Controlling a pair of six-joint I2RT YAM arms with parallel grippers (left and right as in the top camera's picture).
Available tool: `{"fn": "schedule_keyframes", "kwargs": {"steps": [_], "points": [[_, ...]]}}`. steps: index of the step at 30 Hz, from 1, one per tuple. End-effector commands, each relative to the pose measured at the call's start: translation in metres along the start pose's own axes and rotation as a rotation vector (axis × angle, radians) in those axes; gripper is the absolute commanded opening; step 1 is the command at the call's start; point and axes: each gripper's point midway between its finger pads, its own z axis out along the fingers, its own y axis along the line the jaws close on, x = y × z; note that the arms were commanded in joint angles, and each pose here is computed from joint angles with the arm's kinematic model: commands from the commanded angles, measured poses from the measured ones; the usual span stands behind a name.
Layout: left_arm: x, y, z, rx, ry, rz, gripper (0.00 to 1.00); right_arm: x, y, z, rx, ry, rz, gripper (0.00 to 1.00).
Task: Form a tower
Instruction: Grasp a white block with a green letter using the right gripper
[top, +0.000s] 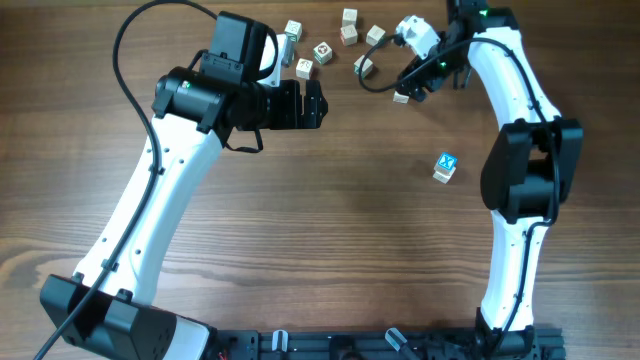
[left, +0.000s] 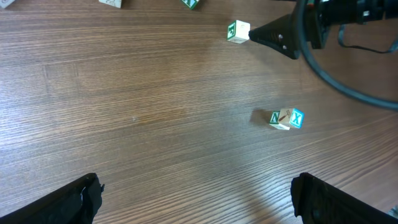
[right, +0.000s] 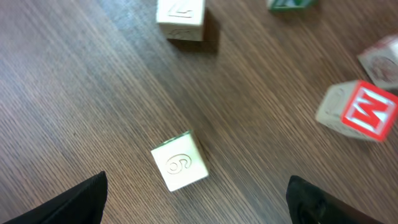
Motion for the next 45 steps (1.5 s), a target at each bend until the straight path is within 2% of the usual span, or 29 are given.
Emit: {"fn": "schedule_keyframes", "kwargs": {"steps": [1,6,9,10,12,15,20,26,28,30,34,38,40,45], "points": [[0.003,-0.003,0.002,0.014,0.012,-0.003,1.00,0.007,0.020,0.036,-0.076,0.037,-0.077,0.91],[0.003,-0.003,0.002,0.014,0.012,-0.004,1.00,0.021,0.017,0.078,-0.016,0.142,-0.118,0.83],[0.003,-0.003,0.002,0.014,0.012,-0.003,1.00,0.020,0.015,0.083,-0.006,0.141,-0.124,0.76],[0.002,-0.003,0.002,0.014,0.012,-0.003,1.00,0.019,0.014,0.084,0.001,0.139,-0.126,0.71],[0.002,-0.003,0.002,0.014,0.012,-0.004,1.00,0.022,0.011,0.083,0.015,0.156,-0.124,0.54],[0.003,-0.003,0.002,0.014,0.012,-0.004,1.00,0.033,0.003,0.080,0.064,0.223,-0.122,0.42],[0.003,-0.003,0.002,0.014,0.012,-0.004,1.00,0.033,0.002,0.080,0.075,0.221,-0.094,0.25],[0.002,-0.003,0.002,0.014,0.012,-0.003,1.00,0.014,-0.009,0.072,0.130,0.144,0.044,0.21],[0.003,-0.003,0.002,0.014,0.012,-0.004,1.00,-0.013,-0.005,0.057,0.107,0.035,0.048,0.21],[0.003,-0.003,0.002,0.014,0.012,-0.004,1.00,-0.041,-0.007,0.041,0.103,-0.083,0.126,0.19],[0.003,-0.003,0.002,0.014,0.012,-0.004,1.00,-0.086,0.033,0.026,-0.156,-0.321,0.111,0.21],[0.003,-0.003,0.002,0.014,0.012,-0.004,1.00,-0.090,0.032,0.028,-0.162,-0.340,0.135,0.21],[0.003,-0.003,0.002,0.014,0.012,-0.004,1.00,-0.093,0.024,0.032,-0.147,-0.351,0.206,0.20],[0.002,-0.003,0.002,0.014,0.012,-0.004,1.00,-0.125,0.001,0.009,-0.091,-0.479,0.341,0.18]]}}
